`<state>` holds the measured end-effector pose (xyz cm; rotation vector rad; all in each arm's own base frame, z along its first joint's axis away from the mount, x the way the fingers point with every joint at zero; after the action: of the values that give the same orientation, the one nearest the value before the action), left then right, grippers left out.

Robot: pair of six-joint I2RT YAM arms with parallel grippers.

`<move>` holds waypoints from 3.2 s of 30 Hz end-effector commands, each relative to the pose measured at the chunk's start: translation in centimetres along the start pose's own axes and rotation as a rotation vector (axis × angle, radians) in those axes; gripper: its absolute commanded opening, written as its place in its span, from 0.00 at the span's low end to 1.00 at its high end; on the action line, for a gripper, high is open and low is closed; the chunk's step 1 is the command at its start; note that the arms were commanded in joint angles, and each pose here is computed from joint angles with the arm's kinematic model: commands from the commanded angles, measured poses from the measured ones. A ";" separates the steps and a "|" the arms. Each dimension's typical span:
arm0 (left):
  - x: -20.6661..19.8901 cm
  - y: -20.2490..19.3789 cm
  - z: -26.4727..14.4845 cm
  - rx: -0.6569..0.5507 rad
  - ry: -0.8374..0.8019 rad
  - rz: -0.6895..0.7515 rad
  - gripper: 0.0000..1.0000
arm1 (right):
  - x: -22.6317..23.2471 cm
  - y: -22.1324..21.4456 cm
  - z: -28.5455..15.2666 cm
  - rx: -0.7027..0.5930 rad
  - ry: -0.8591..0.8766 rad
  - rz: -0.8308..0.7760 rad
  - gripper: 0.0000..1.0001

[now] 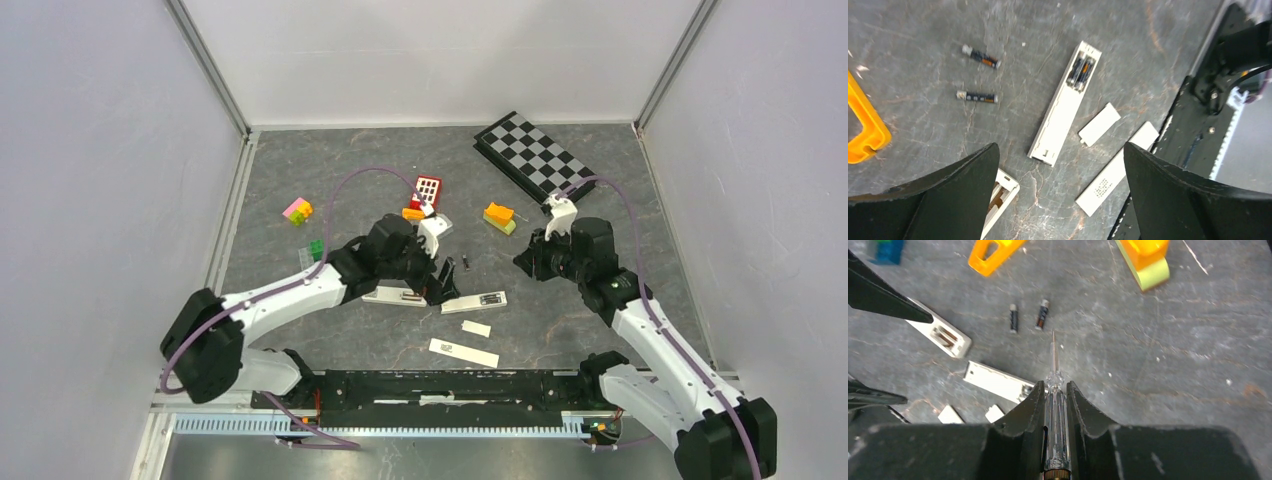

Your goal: Unload the batteries from the remote control

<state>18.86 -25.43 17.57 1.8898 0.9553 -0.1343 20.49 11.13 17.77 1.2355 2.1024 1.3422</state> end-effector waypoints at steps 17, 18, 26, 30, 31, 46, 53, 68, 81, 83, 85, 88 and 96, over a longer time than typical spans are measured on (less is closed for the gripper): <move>1.1 -3.4 5.9 0.149 0.156 0.311 1.00 | 0.3 -0.2 -2.3 0.170 0.008 -0.067 0.00; 1.2 -3.4 6.2 0.147 0.158 0.320 1.00 | 0.3 -0.4 -2.1 0.179 0.011 -0.065 0.00; 2.0 -3.9 7.0 0.209 0.176 0.365 0.87 | 0.7 -1.1 -1.8 0.205 0.025 -0.056 0.00; 2.4 -4.9 7.2 0.304 0.177 0.374 0.73 | 0.8 -1.1 -1.8 0.206 0.028 -0.059 0.00; 2.5 -5.2 7.2 0.319 0.173 0.376 0.71 | 0.8 -1.1 -1.8 0.208 0.027 -0.058 0.00; 2.9 -6.3 7.5 0.354 0.157 0.412 0.67 | 1.0 -2.0 -1.3 0.250 0.031 -0.057 0.00; 3.1 -6.8 7.5 0.372 0.176 0.424 0.62 | 0.9 -2.0 -1.2 0.250 0.024 -0.060 0.00; 3.3 -6.4 6.8 0.336 0.220 0.450 0.32 | 1.6 -1.9 -1.5 0.236 0.069 -0.070 0.00; 3.2 -7.3 6.6 0.411 0.181 0.506 0.30 | 1.2 -3.3 -0.6 0.326 -0.013 -0.180 0.00; 3.2 -7.3 6.5 0.413 0.181 0.509 0.26 | 1.0 -3.7 -0.7 0.330 -0.014 -0.208 0.00; 3.2 -7.2 6.5 0.407 0.180 0.508 0.23 | 0.9 -3.8 -0.8 0.329 -0.018 -0.229 0.00; 3.0 -7.3 6.6 0.406 0.165 0.507 0.20 | 0.7 -3.9 -0.9 0.323 -0.018 -0.258 0.00; 2.7 -7.4 6.6 0.402 0.117 0.531 0.12 | 1.1 -4.4 -0.2 0.314 0.024 -0.240 0.00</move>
<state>18.48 -28.08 7.54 2.4491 0.5965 0.1402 17.29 10.78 14.27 1.0722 2.4679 0.9112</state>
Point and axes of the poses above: each gripper's point midway between its finger pads, its own z axis out along the fingers, its own x axis along the line the jaws close on, y = z × x, the point moved 7 cm from there along -z, back along the fingers, and after that the axes turned 12 degrees about -z, right-handed, at the moved point
